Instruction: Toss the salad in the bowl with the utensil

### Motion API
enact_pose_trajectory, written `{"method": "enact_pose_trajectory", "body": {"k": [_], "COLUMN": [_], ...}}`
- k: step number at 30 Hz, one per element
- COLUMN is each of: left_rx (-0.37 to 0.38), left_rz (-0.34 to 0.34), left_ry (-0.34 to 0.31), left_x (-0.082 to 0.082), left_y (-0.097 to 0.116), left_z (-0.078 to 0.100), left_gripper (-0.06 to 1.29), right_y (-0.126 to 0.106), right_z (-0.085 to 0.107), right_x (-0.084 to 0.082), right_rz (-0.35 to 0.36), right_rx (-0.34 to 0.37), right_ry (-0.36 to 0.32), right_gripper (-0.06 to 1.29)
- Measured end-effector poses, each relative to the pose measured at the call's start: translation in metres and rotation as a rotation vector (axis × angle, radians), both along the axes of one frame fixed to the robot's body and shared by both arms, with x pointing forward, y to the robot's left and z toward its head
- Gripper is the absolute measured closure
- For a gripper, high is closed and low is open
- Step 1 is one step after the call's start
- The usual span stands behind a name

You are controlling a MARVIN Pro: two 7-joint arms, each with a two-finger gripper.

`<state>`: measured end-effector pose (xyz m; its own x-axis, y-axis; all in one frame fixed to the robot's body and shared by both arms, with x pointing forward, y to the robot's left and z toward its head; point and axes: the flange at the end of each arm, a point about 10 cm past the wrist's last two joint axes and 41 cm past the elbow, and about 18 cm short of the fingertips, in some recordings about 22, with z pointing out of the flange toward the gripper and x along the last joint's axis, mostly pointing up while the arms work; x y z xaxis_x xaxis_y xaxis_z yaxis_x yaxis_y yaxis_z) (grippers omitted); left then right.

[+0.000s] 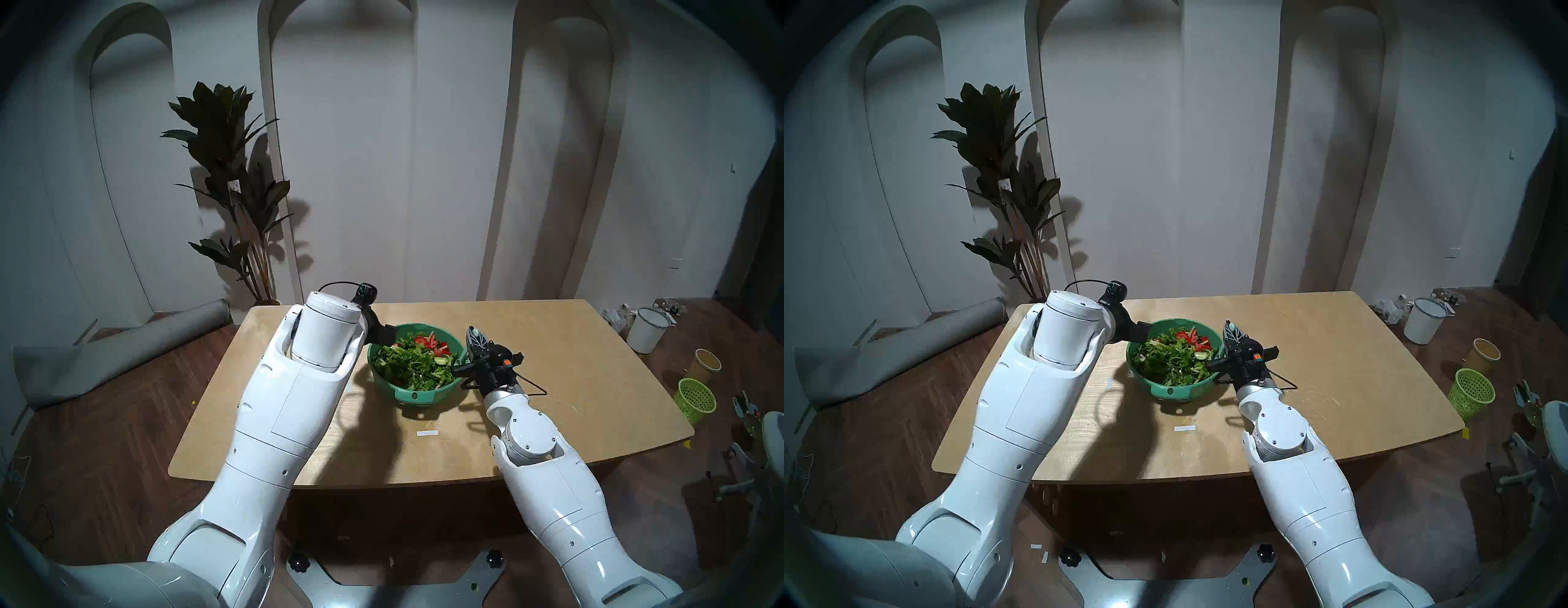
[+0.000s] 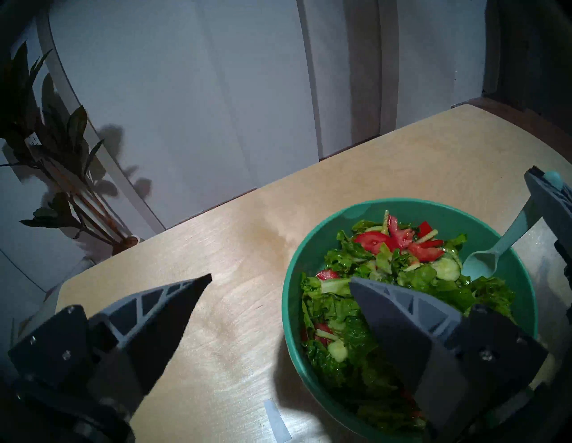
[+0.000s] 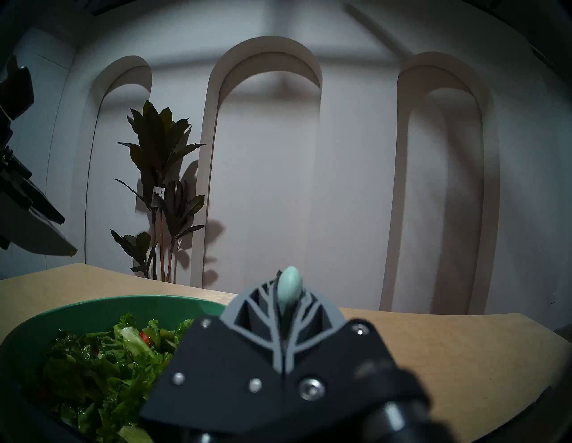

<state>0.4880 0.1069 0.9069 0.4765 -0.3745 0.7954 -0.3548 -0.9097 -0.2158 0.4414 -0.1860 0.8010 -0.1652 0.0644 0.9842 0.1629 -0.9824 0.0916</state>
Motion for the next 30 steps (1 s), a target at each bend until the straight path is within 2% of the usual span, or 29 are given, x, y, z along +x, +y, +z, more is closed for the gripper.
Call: {"method": "enact_pose_trajectory", "body": {"k": [12,30], "left_rx": [0.038,0.07], "left_rz": [0.044,0.092], "left_ry": [0.048,0.067], "left_x": [-0.004,-0.007], "left_y": [0.009,0.014], "left_z": [-0.027,-0.043], "left_gripper": [0.0,0.0], "right_y": [0.0,-0.002], "right_z": [-0.001,-0.002], "right_x": [0.002,0.004], "right_rz": [-0.003,-0.013], "right_rx": [-0.017,-0.036], "right_ry": [-0.003,-0.008], "right_gripper": [1.26,1.26]}}
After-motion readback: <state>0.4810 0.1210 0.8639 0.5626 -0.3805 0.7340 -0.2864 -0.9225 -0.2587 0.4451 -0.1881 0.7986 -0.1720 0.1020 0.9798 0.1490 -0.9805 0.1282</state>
